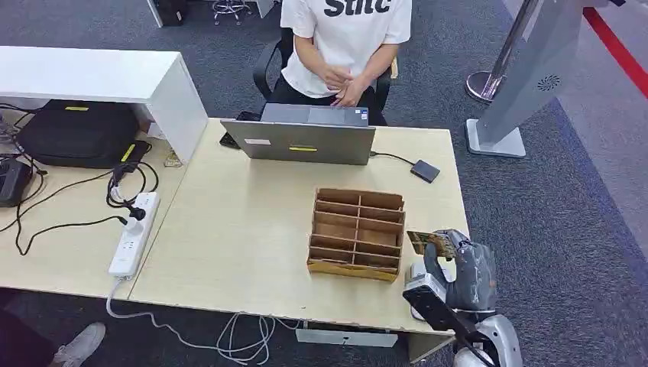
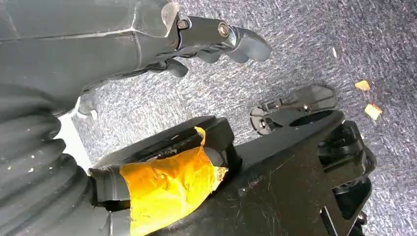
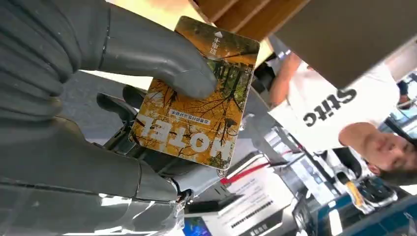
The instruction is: Pass the card to the sensor for recognition and then transmit it.
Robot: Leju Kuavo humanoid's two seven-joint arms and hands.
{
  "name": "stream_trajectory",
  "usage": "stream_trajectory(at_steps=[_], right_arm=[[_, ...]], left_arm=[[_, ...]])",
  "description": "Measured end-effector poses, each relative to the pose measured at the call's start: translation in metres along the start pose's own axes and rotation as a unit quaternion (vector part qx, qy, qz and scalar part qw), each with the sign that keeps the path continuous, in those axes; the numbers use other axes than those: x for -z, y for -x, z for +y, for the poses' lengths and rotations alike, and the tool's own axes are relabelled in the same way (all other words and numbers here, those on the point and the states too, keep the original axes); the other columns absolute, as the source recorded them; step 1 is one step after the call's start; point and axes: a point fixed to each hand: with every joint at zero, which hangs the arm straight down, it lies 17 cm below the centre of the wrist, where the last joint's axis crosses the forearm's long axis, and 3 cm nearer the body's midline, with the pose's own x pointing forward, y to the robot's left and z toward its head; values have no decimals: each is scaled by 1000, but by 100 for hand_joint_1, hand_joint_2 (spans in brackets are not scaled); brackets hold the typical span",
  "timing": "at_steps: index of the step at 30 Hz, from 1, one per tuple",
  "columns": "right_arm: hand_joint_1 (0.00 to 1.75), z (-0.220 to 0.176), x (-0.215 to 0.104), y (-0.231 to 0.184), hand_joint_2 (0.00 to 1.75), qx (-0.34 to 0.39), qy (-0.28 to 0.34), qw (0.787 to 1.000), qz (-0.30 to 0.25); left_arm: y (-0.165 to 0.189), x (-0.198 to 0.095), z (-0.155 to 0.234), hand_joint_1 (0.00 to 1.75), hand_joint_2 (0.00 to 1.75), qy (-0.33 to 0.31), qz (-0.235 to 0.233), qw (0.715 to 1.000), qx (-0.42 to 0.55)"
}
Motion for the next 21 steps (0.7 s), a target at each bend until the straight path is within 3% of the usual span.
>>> stream_trajectory(at_steps=[8,14,21], right_arm=[[175,15,-16,12,175,-13,-26,999,13],[175,40,-32,44,175,-65,-59,995,53],[175,57,-49,77,175,-71,-87,989,95]], left_arm=[[0,0,1,0,175,-2,0,1000,-8],[0,0,-1,0,175,3,-1,1000,-8],[0,0,0,0,175,-1,-1,1000,-6]])
